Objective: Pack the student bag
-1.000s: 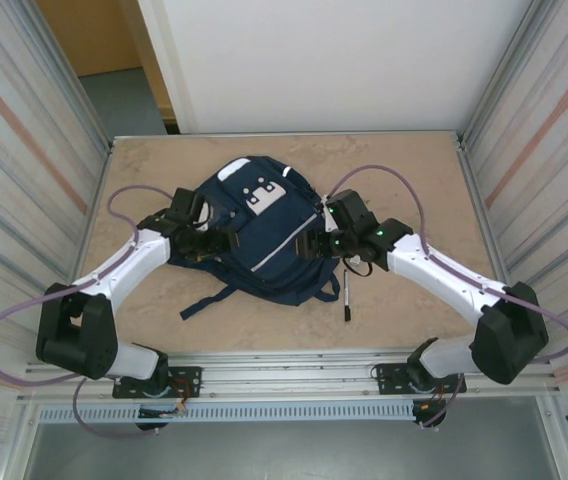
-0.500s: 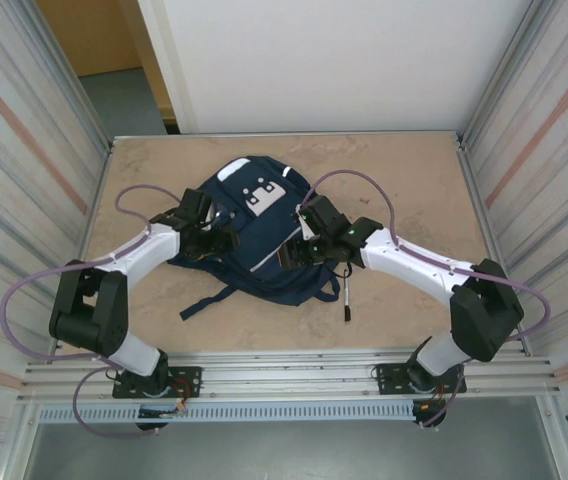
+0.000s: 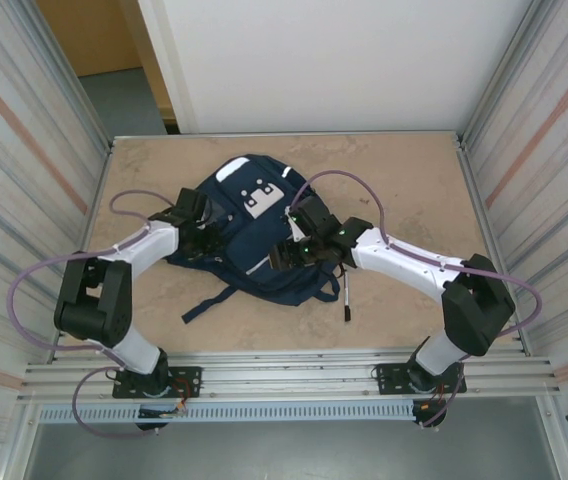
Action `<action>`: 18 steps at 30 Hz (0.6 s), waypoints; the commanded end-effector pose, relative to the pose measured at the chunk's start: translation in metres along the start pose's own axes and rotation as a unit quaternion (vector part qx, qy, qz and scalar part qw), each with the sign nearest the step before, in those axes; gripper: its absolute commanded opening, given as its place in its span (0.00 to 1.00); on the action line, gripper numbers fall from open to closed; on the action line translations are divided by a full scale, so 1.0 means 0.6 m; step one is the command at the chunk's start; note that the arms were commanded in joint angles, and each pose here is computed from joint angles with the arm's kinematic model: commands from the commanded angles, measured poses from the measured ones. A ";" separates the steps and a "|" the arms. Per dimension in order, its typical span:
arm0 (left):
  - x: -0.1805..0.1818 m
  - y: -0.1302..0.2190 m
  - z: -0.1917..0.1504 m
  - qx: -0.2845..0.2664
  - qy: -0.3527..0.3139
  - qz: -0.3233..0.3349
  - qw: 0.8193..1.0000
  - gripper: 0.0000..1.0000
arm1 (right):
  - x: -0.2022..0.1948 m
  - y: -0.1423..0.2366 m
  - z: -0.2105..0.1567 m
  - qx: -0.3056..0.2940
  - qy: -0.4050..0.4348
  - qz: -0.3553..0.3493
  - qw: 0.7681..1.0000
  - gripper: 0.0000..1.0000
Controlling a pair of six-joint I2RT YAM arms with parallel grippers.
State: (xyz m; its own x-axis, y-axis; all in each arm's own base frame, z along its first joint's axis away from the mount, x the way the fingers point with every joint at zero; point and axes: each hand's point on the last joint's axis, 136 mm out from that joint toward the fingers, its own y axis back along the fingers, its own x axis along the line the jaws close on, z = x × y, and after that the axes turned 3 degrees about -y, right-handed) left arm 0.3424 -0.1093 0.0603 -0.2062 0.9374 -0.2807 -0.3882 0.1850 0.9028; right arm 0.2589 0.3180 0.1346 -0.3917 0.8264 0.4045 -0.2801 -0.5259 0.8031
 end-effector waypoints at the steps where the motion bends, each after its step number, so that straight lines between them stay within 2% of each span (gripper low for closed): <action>1: 0.022 0.044 -0.015 -0.008 0.009 0.020 1.000 0.00 | 0.054 -0.001 -0.004 0.010 0.028 0.032 0.999 0.63; 4: 0.013 0.079 -0.035 -0.024 0.026 -0.023 0.999 0.00 | 0.079 -0.022 -0.012 0.008 0.030 0.024 0.999 0.63; 7: 0.003 0.097 -0.056 -0.025 0.036 -0.063 0.997 0.00 | 0.069 -0.050 -0.005 -0.004 -0.005 0.008 1.000 0.63; 12: 0.021 0.110 -0.088 -0.017 0.060 -0.061 0.996 0.00 | 0.035 -0.109 0.024 -0.008 -0.002 0.010 1.000 0.62; 13: 0.019 0.112 -0.093 -0.020 0.065 -0.072 0.995 0.00 | 0.021 -0.123 0.030 -0.009 0.003 -0.009 1.000 0.59; 15: 0.016 0.115 -0.098 -0.033 0.055 -0.090 0.994 0.00 | -0.006 -0.140 0.047 -0.045 0.038 -0.077 0.995 0.59; 18: 0.045 0.125 -0.087 -0.066 0.032 -0.044 0.996 0.00 | -0.012 -0.167 0.081 -0.084 0.032 -0.073 0.993 0.59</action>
State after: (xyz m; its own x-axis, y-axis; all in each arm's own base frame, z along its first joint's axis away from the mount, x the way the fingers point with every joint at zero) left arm 0.2590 -0.0957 0.0904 -0.2427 0.8785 -0.4115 -0.4703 0.2645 0.8419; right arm 0.2960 0.3692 0.0696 -0.3876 0.8645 0.3200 -0.3410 -0.4570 0.8215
